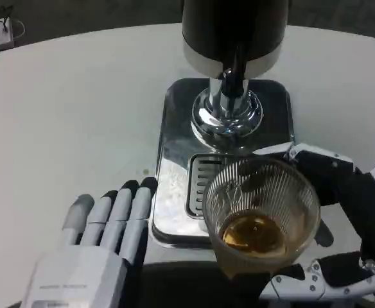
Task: Grasp the cup under the faucet to collect the drink, then remove the cup.
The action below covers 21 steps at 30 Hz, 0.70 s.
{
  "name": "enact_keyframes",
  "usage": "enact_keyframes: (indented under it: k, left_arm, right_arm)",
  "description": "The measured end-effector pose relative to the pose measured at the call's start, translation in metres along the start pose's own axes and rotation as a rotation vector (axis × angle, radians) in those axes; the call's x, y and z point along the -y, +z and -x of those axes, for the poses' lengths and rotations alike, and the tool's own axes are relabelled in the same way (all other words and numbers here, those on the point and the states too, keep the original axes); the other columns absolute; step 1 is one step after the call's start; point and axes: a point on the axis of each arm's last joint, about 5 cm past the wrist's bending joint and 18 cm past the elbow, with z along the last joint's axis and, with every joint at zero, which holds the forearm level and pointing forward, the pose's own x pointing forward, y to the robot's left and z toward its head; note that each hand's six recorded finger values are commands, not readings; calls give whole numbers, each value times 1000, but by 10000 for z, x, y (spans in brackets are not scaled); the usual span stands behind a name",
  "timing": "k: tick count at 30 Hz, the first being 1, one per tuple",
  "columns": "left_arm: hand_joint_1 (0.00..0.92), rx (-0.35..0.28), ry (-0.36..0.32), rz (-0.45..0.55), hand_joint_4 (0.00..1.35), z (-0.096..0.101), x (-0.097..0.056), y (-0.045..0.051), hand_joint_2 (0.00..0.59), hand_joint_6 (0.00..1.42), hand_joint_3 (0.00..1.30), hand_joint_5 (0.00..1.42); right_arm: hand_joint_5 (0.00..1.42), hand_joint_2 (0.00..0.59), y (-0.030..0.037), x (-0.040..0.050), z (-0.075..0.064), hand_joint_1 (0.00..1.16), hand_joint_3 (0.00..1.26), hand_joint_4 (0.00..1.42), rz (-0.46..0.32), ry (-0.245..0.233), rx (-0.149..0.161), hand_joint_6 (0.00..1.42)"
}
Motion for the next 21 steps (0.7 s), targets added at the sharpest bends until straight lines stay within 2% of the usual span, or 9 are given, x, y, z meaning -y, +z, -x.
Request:
enact_keyframes:
  k: [5,9,15,21]
  left_arm:
    - [0,53,-18,-6,0,-26,-37,81,29,0,0,38]
    - [0,86,-5,-31,0,-54,-87,111,28,0,0,38]
    - [0,102,4,-50,0,-69,-130,104,26,0,0,38]
    - [0,101,6,-69,0,-75,-139,80,25,0,0,38]
  right_arm:
    - [1148,57,25,2,52,1162,946,1008,-18,11,-9,1424]
    - [1148,57,29,15,62,1162,946,1008,-19,11,-11,1424]
    - [1148,59,77,57,56,1162,946,1008,4,13,16,1424]
    - [1148,63,84,83,33,1162,946,1008,20,9,32,1424]
